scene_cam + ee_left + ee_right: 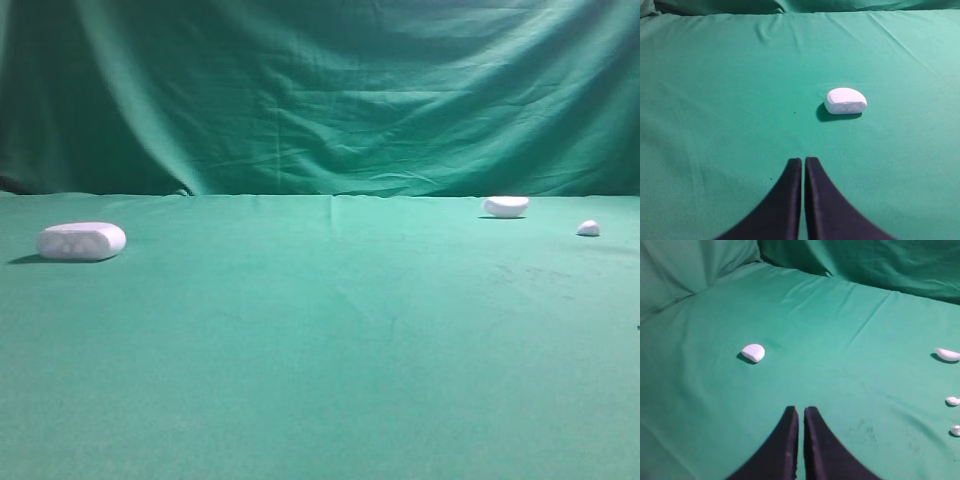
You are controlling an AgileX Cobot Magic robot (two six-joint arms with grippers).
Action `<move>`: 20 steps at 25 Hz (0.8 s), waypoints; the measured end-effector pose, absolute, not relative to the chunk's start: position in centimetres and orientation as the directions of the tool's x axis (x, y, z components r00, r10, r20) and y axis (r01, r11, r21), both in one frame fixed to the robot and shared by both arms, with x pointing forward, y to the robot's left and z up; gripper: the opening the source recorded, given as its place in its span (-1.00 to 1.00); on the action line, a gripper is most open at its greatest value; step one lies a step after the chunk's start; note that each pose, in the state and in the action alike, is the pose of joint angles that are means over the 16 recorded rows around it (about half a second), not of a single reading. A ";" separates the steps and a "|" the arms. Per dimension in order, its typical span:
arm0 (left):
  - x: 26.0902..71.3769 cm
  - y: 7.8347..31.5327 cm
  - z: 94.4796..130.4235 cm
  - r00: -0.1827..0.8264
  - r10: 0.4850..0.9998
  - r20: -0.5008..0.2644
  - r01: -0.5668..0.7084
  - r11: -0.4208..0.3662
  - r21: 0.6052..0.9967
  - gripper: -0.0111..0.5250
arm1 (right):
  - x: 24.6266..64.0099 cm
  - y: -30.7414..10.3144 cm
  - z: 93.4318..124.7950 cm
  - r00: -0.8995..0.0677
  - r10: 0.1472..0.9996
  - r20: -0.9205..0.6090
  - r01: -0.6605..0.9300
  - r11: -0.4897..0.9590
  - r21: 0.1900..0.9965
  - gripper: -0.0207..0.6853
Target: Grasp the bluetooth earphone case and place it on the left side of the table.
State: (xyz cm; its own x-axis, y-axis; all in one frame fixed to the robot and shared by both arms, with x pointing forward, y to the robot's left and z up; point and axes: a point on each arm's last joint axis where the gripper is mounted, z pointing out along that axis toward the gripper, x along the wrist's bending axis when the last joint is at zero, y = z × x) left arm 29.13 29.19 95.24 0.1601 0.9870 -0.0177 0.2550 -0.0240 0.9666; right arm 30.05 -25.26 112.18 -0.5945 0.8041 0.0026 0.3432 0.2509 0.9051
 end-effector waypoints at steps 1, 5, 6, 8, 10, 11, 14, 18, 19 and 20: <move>29.1 29.2 95.2 0.160 0.987 -0.018 0.255 -0.024 0.967 -0.96 | 29.9 -25.4 111.9 -0.592 0.806 -0.005 0.331 0.249 0.910 -0.94; 29.1 29.2 95.2 0.160 0.987 -0.018 0.255 -0.024 0.967 -0.96 | 29.6 -26.2 110.2 -0.557 0.830 -0.039 0.283 0.234 0.930 -0.94; 29.1 29.2 95.2 0.160 0.987 -0.018 0.255 -0.024 0.967 -0.96 | 29.6 -26.3 109.6 -0.541 0.840 -0.047 0.272 0.228 0.935 -0.94; 29.1 29.2 95.2 0.160 0.987 -0.018 0.255 -0.024 0.967 -0.96 | 29.6 -26.8 108.3 -0.500 0.864 -0.059 0.252 0.210 0.945 -0.94; 29.1 29.2 95.2 0.160 0.987 -0.018 0.255 -0.024 0.967 -0.96 | 29.6 -27.2 106.7 -0.447 0.892 -0.065 0.233 0.186 0.955 -0.94; 29.1 29.2 95.2 0.160 0.987 -0.018 0.255 -0.024 0.967 -0.96 | 29.5 -27.5 105.9 -0.416 0.907 -0.066 0.223 0.172 0.959 -0.94; 29.1 29.2 95.2 0.160 0.987 -0.018 0.255 -0.024 0.967 -0.96 | 29.5 -28.2 103.4 -0.315 0.947 -0.063 0.196 0.130 0.972 -0.94; 29.1 29.2 95.2 0.160 0.987 -0.018 0.255 -0.024 0.967 -0.96 | 29.4 -28.9 100.1 -0.182 0.982 -0.049 0.183 0.083 0.980 -0.94; 29.1 29.2 95.2 0.160 0.987 -0.018 0.255 -0.024 0.967 -0.96 | 29.3 -29.1 99.3 -0.154 0.987 -0.045 0.183 0.073 0.980 -0.94; 29.1 29.2 95.2 0.160 0.987 -0.018 0.255 -0.024 0.967 -0.96 | 29.3 -29.2 98.6 -0.128 0.991 -0.041 0.186 0.064 0.980 -0.94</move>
State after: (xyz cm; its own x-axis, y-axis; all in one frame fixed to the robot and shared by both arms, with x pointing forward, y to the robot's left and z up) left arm 29.13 29.19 95.24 0.1601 0.9870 -0.0177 0.2550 -0.0240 0.9666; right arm 29.33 -29.23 98.63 -0.1284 0.9909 -0.0407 0.1860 0.0643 0.9804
